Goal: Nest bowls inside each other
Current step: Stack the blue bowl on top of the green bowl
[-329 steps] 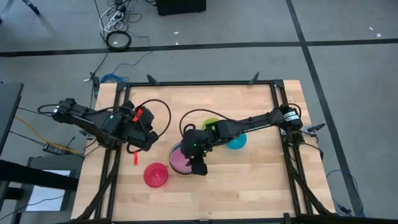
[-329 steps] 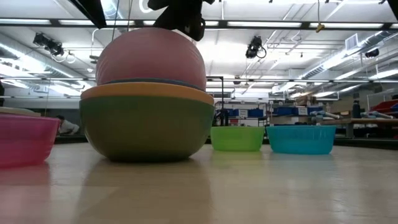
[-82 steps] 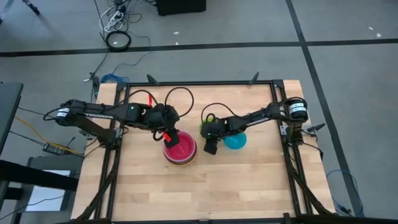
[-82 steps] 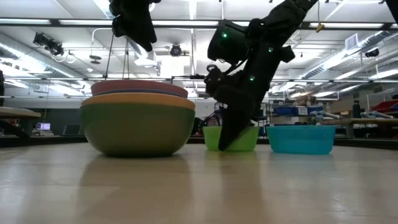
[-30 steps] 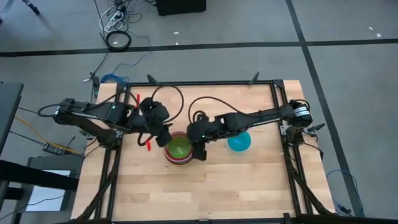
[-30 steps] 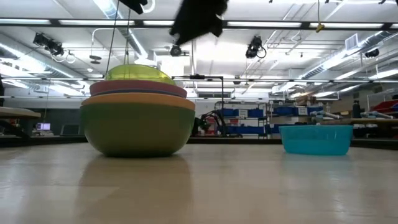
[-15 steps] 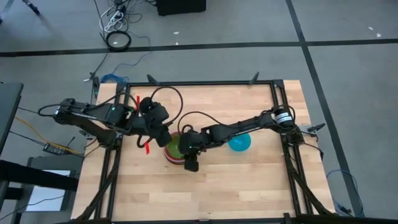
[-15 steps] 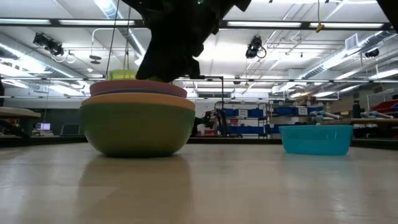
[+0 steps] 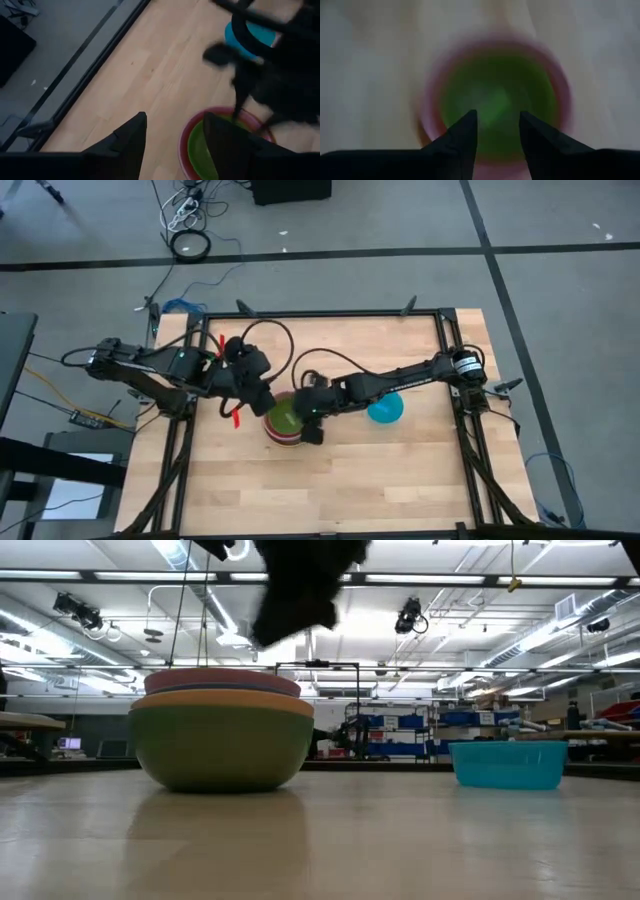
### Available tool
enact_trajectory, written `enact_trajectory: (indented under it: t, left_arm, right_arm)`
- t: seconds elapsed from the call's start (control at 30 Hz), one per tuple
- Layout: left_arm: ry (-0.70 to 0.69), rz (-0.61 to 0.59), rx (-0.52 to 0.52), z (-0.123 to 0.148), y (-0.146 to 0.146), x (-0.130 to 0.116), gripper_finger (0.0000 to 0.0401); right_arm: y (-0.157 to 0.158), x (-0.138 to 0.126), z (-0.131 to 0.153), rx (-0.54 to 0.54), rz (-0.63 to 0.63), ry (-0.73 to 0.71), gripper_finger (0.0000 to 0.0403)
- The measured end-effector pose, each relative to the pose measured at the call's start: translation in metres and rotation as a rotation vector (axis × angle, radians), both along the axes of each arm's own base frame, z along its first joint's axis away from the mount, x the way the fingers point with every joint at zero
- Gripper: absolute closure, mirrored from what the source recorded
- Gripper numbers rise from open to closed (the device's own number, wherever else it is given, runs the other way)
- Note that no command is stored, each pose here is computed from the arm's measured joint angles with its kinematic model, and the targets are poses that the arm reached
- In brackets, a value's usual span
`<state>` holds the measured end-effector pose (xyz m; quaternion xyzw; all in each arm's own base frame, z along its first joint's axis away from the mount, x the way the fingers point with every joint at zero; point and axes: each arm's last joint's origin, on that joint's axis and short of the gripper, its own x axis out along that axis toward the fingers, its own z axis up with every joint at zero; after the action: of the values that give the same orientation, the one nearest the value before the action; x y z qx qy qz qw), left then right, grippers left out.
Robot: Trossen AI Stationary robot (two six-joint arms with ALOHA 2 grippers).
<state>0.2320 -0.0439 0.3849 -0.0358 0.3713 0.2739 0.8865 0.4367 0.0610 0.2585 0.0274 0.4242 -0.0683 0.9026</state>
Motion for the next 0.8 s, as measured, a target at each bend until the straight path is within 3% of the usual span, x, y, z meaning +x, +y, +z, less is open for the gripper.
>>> enact_trajectory:
  t: [0.17, 0.43, 0.8]
  left_arm:
    - [0.065, 0.02, -0.01, -0.004, -0.004, -0.009, 0.0199]
    - [0.116, 0.079, -0.029, -0.009, -0.015, -0.024, 0.0199]
    - [0.066, 0.069, -0.02, -0.009, -0.036, -0.034, 0.0199]
  right_arm:
    - [-0.01, -0.027, -0.013, -0.098, -0.131, 0.289, 0.0268]
    - [-0.005, -0.053, -0.016, -0.108, -0.232, 0.504, 0.0263]
    - [0.006, -0.086, 0.007, -0.123, -0.388, 0.582, 0.0259]
